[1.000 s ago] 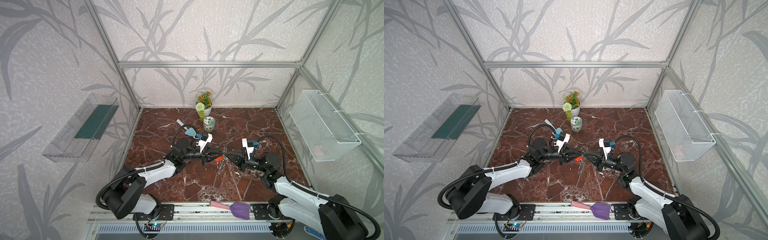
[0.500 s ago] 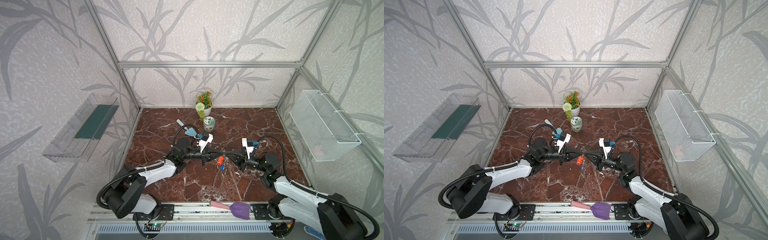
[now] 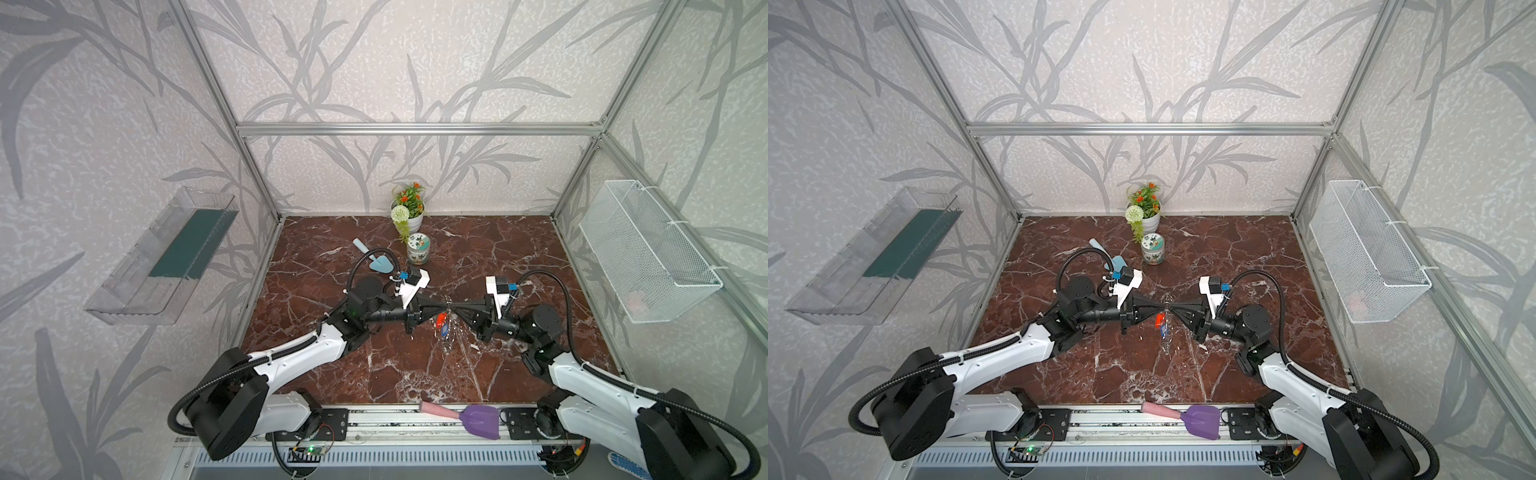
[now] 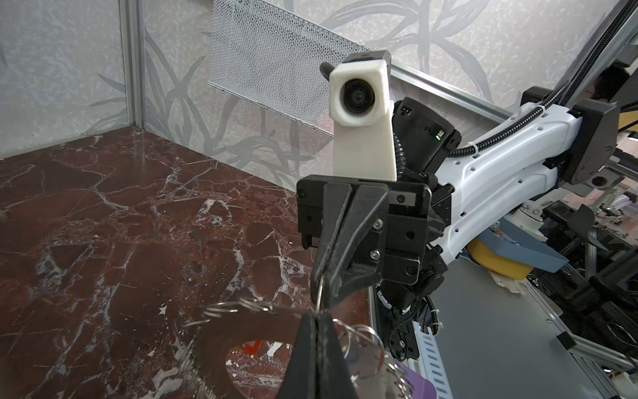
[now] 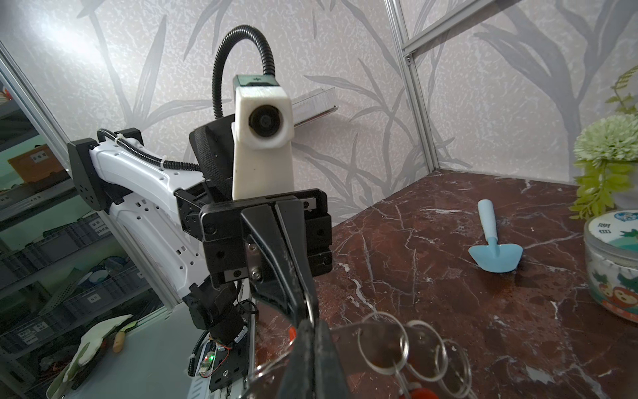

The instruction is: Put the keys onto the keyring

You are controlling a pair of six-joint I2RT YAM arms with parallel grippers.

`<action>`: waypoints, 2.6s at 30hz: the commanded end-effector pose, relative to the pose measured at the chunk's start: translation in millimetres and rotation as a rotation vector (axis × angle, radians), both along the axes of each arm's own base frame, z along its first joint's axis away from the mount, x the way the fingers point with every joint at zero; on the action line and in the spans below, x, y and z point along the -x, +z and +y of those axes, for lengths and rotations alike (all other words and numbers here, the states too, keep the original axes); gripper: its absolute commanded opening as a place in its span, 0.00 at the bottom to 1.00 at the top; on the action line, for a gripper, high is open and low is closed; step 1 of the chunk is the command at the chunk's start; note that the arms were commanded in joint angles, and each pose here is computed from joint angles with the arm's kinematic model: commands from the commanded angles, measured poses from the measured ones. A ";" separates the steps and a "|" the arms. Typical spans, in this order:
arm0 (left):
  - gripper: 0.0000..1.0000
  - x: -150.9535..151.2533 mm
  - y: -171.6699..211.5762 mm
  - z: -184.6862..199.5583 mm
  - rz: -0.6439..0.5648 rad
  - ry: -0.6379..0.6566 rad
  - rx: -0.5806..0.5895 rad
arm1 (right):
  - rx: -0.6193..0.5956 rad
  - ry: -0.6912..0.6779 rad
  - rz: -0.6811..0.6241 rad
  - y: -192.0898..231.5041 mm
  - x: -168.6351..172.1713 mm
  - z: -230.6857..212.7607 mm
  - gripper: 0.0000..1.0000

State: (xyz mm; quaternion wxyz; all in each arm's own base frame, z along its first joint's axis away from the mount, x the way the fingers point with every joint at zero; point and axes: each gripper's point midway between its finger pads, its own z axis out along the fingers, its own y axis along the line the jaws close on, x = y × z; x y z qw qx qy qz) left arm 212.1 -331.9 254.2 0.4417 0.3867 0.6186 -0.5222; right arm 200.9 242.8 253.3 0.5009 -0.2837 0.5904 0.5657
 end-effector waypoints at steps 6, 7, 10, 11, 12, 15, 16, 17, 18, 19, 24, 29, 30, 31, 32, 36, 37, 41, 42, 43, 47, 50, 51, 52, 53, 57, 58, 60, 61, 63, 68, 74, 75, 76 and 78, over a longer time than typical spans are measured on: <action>0.00 -15.8 10.8 8.3 -0.077 0.113 -0.113 | -0.046 0.004 -0.121 23.2 14.9 -6.4 0.14; 0.00 -15.0 9.9 8.5 -0.072 0.110 -0.119 | -0.050 0.003 -0.125 24.1 15.9 -7.0 0.16; 0.00 -10.1 10.2 8.6 -0.058 0.082 -0.156 | -0.057 -0.007 -0.132 26.8 16.9 -8.8 0.25; 0.00 -8.5 12.8 9.0 -0.061 0.076 -0.163 | -0.058 -0.012 -0.135 27.3 17.1 -9.6 0.28; 0.00 -7.1 14.3 9.7 -0.067 0.070 -0.169 | -0.059 -0.014 -0.139 28.5 17.7 -10.1 0.30; 0.00 -2.0 17.6 14.4 -0.089 0.054 -0.223 | -0.066 -0.024 -0.148 33.1 19.5 -12.6 0.35; 0.00 0.0 18.1 16.9 -0.099 0.049 -0.247 | -0.070 -0.027 -0.149 35.5 20.5 -13.4 0.36; 0.00 2.3 18.7 18.8 -0.107 0.042 -0.267 | -0.072 -0.032 -0.151 37.8 21.2 -14.6 0.37; 0.00 4.7 18.3 20.7 -0.112 0.033 -0.287 | -0.071 -0.038 -0.151 38.8 21.4 -15.6 0.39; 0.00 7.4 18.8 22.5 -0.121 0.021 -0.309 | -0.071 -0.044 -0.154 41.1 22.0 -16.6 0.39; 0.00 17.5 17.7 30.0 -0.150 -0.042 -0.411 | -0.022 -0.057 -0.158 47.7 23.7 -17.6 0.40; 0.00 26.5 11.6 34.1 -0.151 -0.135 -0.520 | 0.029 -0.055 -0.159 50.5 20.9 -14.3 0.40; 0.00 26.1 11.7 33.8 -0.151 -0.149 -0.535 | 0.036 -0.050 -0.162 51.9 19.3 -12.8 0.39; 0.00 26.2 12.2 33.3 -0.152 -0.163 -0.547 | 0.043 -0.041 -0.164 52.7 18.3 -10.6 0.39; 0.00 26.4 13.2 32.1 -0.152 -0.179 -0.555 | 0.048 -0.027 -0.167 54.0 17.6 -8.1 0.38; 0.00 25.7 19.9 27.1 -0.163 -0.229 -0.569 | 0.072 0.017 -0.164 52.8 15.2 2.5 0.33; 0.00 25.0 21.9 26.2 -0.169 -0.240 -0.572 | 0.083 0.029 -0.164 51.1 14.8 5.7 0.33; 0.00 13.7 23.9 20.8 -0.172 -0.244 -0.577 | 0.132 0.013 -0.147 37.5 8.5 9.0 0.30; 0.00 6.9 23.3 20.5 -0.151 -0.223 -0.570 | 0.149 -0.018 -0.137 31.7 3.5 7.6 0.30; 0.00 -0.2 21.8 22.1 -0.107 -0.202 -0.553 | 0.157 -0.047 -0.126 26.6 -1.1 5.9 0.29; 0.00 -8.5 16.4 20.4 -0.071 -0.175 -0.440 | 0.135 -0.083 -0.104 17.4 -9.5 5.0 0.31; 0.00 -7.9 21.5 19.9 -0.080 -0.162 -0.403 | 0.148 -0.106 -0.077 10.6 -14.0 3.6 0.32; 0.00 -7.9 20.6 20.1 -0.079 -0.160 -0.402 | 0.152 -0.109 -0.072 8.9 -14.0 3.1 0.32; 0.00 -9.1 19.9 20.7 -0.077 -0.152 -0.404 | 0.153 -0.112 -0.065 7.3 -13.9 2.3 0.32; 0.00 -9.3 19.4 21.1 -0.076 -0.148 -0.406 | 0.154 -0.114 -0.059 6.0 -13.1 1.6 0.32; 0.00 -14.8 19.3 19.9 -0.077 -0.116 -0.390 | 0.166 -0.154 -0.035 -1.8 -16.9 -2.7 0.33; 0.00 -15.4 19.7 19.3 -0.078 -0.111 -0.384 | 0.168 -0.160 -0.030 -3.4 -18.2 -3.2 0.33; 0.00 -18.0 19.2 17.6 -0.076 -0.104 -0.376 | 0.175 -0.159 -0.015 -7.6 -19.1 -2.4 0.33; 0.00 -19.6 18.7 16.9 -0.072 -0.101 -0.377 | 0.176 -0.161 -0.006 -9.5 -19.6 -2.4 0.33; 0.00 -21.4 19.5 15.5 -0.069 -0.102 -0.375 | 0.179 -0.164 0.012 -13.0 -20.2 -1.8 0.33; 0.00 -23.5 19.5 13.1 -0.061 -0.104 -0.374 | 0.203 -0.164 0.026 -19.4 -14.0 3.5 0.34; 0.00 -24.9 18.7 11.9 -0.049 -0.102 -0.372 | 0.222 -0.179 0.023 -20.2 -7.9 7.2 0.36; 0.00 -25.3 19.0 11.4 -0.047 -0.100 -0.370 | 0.227 -0.184 0.021 -20.3 -7.5 7.8 0.36; 0.00 -26.5 19.2 11.5 -0.044 -0.095 -0.368 | 0.232 -0.196 0.019 -20.6 -8.4 7.9 0.36; 0.00 -27.5 19.6 10.4 -0.041 -0.091 -0.364 | 0.248 -0.215 0.013 -22.6 -9.3 9.2 0.36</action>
